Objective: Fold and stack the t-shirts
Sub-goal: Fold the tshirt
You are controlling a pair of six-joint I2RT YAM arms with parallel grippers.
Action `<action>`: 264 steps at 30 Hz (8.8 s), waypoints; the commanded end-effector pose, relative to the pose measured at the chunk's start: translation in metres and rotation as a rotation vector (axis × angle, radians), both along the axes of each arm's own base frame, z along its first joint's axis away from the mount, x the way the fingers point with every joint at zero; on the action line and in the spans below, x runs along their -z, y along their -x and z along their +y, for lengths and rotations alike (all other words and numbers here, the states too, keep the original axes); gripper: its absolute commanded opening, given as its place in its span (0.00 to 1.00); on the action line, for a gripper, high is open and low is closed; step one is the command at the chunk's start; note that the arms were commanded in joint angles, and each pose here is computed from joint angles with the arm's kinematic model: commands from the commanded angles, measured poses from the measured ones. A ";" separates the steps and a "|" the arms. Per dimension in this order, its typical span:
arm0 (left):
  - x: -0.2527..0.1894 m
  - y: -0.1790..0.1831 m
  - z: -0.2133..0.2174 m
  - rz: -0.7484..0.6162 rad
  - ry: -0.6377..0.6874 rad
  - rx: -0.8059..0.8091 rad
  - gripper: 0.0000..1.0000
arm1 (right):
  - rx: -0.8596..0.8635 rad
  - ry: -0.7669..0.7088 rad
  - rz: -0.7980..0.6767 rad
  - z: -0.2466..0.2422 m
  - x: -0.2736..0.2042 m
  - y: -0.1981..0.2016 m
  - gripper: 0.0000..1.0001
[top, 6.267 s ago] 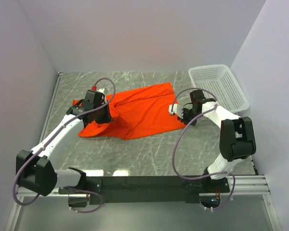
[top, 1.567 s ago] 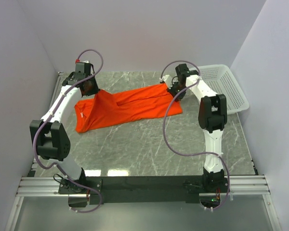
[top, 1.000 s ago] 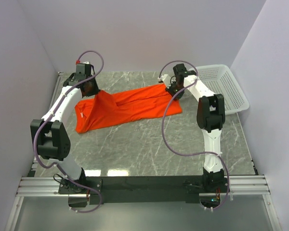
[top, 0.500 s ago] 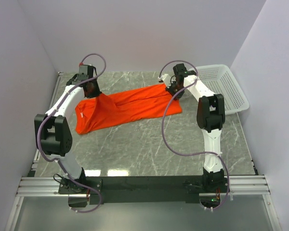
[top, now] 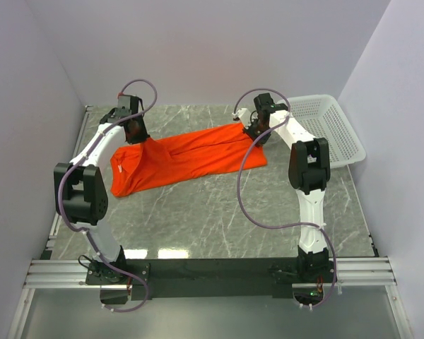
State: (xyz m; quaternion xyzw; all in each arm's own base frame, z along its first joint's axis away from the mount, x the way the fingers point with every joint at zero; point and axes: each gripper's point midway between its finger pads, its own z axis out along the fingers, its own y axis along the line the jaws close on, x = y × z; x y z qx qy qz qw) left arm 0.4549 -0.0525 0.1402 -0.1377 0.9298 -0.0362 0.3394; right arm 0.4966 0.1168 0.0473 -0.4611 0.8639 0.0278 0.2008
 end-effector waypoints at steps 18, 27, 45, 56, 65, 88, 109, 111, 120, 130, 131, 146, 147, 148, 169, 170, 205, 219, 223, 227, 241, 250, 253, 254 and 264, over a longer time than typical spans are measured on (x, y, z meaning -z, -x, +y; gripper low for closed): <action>-0.027 -0.027 0.002 -0.119 -0.029 0.041 0.01 | 0.022 0.017 -0.064 0.000 -0.011 -0.015 0.04; -0.019 -0.032 0.003 -0.134 -0.038 0.068 0.00 | 0.033 0.017 -0.058 -0.002 -0.009 -0.013 0.04; 0.001 -0.043 0.003 -0.116 -0.070 0.121 0.00 | 0.035 0.017 -0.056 -0.002 -0.007 -0.011 0.04; 0.010 -0.048 0.008 -0.098 -0.089 0.108 0.01 | 0.037 0.017 -0.059 -0.002 -0.007 -0.012 0.05; 0.019 -0.052 0.010 -0.079 -0.097 0.104 0.01 | 0.041 0.019 -0.060 -0.002 -0.008 -0.012 0.06; 0.026 -0.055 0.013 -0.065 -0.103 0.090 0.03 | 0.052 0.022 -0.070 -0.003 -0.008 -0.014 0.16; -0.027 0.034 0.021 -0.110 0.051 -0.028 0.57 | -0.015 -0.214 -0.079 0.030 -0.067 0.033 0.41; -0.017 0.058 0.020 -0.080 0.068 -0.037 0.57 | -0.028 -0.249 -0.047 0.033 -0.066 0.048 0.41; 0.024 0.120 0.038 0.036 0.098 -0.145 0.58 | 0.052 -0.374 0.050 0.032 -0.050 0.093 0.42; 0.048 0.133 0.063 0.069 0.091 -0.227 0.58 | 0.411 -0.434 0.069 -0.007 -0.029 0.066 0.42; 0.048 0.132 0.064 0.066 0.086 -0.225 0.58 | 0.427 -0.434 0.058 -0.009 -0.028 0.062 0.42; 0.068 0.130 0.055 0.128 0.113 -0.157 0.57 | 0.547 -0.325 0.058 -0.029 0.008 0.046 0.42; 0.071 0.131 0.056 0.139 0.113 -0.157 0.57 | 0.549 -0.324 0.058 -0.029 0.008 0.046 0.42; 0.072 0.131 0.055 0.142 0.114 -0.155 0.57 | 0.551 -0.324 0.059 -0.030 0.008 0.046 0.42; 0.047 0.129 0.079 0.068 -0.008 -0.198 0.55 | 0.537 -0.374 0.113 -0.019 0.011 0.051 0.40; 0.051 0.131 0.084 0.085 -0.030 -0.210 0.56 | 0.537 -0.374 0.113 -0.019 0.011 0.051 0.40; 0.082 0.119 0.097 0.200 0.013 -0.201 0.01 | 0.535 -0.371 0.138 -0.019 0.015 0.053 0.11; 0.086 0.128 0.112 0.200 0.033 -0.272 0.01 | 0.469 -0.329 0.170 -0.042 0.012 0.088 0.00; 0.089 0.132 0.113 0.212 0.034 -0.282 0.01 | 0.449 -0.314 0.171 -0.047 0.014 0.101 0.00; 0.091 0.142 0.119 0.220 0.016 -0.321 0.01 | 0.440 -0.311 0.180 -0.051 0.013 0.117 0.00; 0.094 0.158 0.135 0.249 -0.010 -0.449 0.01 | 0.401 -0.292 0.232 -0.059 0.012 0.169 0.00; 0.095 0.163 0.136 0.257 -0.008 -0.467 0.01 | 0.384 -0.301 0.267 -0.055 0.022 0.204 0.00; 0.095 0.165 0.138 0.262 -0.018 -0.483 0.01 | 0.381 -0.306 0.267 -0.055 0.021 0.212 0.00; 0.094 0.166 0.139 0.262 -0.020 -0.486 0.01 | 0.380 -0.306 0.262 -0.055 0.019 0.213 0.00; 0.090 0.174 0.146 0.264 -0.029 -0.539 0.01 | 0.350 -0.302 0.304 -0.052 0.020 0.243 0.05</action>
